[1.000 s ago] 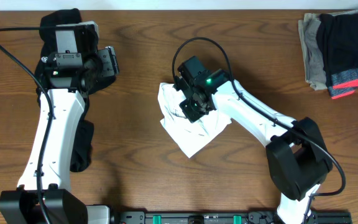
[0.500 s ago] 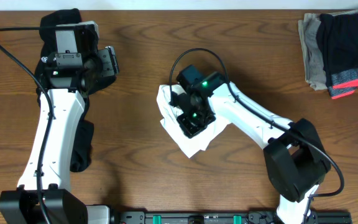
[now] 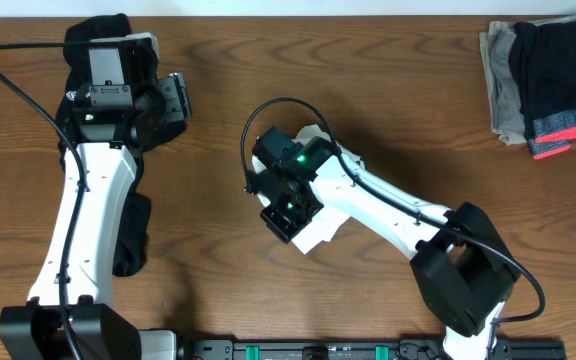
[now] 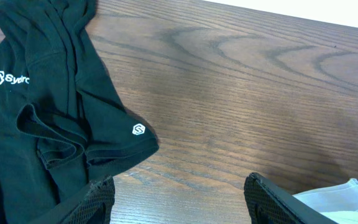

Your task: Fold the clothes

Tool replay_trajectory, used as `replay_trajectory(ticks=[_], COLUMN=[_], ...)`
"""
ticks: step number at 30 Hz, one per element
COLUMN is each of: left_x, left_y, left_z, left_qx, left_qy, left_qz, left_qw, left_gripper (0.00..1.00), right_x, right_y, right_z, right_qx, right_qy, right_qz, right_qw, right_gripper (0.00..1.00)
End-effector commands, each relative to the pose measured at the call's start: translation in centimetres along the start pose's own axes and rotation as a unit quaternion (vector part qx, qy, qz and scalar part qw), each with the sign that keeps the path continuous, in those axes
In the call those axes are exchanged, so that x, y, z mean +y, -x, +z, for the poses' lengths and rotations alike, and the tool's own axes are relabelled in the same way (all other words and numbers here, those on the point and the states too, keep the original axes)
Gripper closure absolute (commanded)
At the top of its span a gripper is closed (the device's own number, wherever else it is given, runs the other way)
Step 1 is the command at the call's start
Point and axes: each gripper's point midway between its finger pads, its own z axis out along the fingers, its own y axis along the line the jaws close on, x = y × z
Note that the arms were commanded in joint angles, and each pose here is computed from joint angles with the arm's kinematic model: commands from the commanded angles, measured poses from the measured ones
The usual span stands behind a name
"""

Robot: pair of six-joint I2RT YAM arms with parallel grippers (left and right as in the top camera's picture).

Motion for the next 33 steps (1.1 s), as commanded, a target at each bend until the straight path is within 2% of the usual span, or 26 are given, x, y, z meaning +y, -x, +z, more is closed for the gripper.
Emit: replay_trajectory(ticks=[1,6,9,17,25,29,33], left_x=[0.4,0.4,0.4,0.4,0.4,0.4,0.4], left_y=[0.6,0.6,0.6,0.6,0.6,0.6,0.6], left_z=[-0.1,-0.1,-0.1,-0.1,-0.1,-0.1,-0.1], left_qx=[-0.007,-0.007,-0.007,-0.007,-0.007,-0.007,-0.007], left_qy=[0.007,0.007,0.007,0.007,0.007,0.007,0.007], left_qz=[-0.001,-0.001,-0.001,-0.001,-0.001,-0.001,-0.001], left_qw=[1.000,1.000,1.000,1.000,1.000,1.000,1.000], left_gripper=[0.31,0.32,0.31,0.32,0.32,0.31,0.32], right_x=[-4.6,-8.9,-11.0,-13.4,-15.8,-15.0,-14.8], right_y=[2.5,5.4,6.6,8.6,9.5,9.8,8.9], right_z=[-3.5,-5.9,-6.8,-7.9,-8.9,-9.9,-9.7], right_qx=[-0.067,-0.137,-0.167,-0.214,-0.238,-0.251,-0.234], right_qy=[-0.083,-0.110,-0.134,-0.153,-0.223,-0.217,-0.217], right_qz=[0.049,0.079,0.090,0.094,0.104,0.097,0.100], right_qw=[0.993,0.981,0.973,0.960,0.940,0.938,0.942], right_gripper=[0.85,0.53,0.45,0.43,0.57,0.57,0.53])
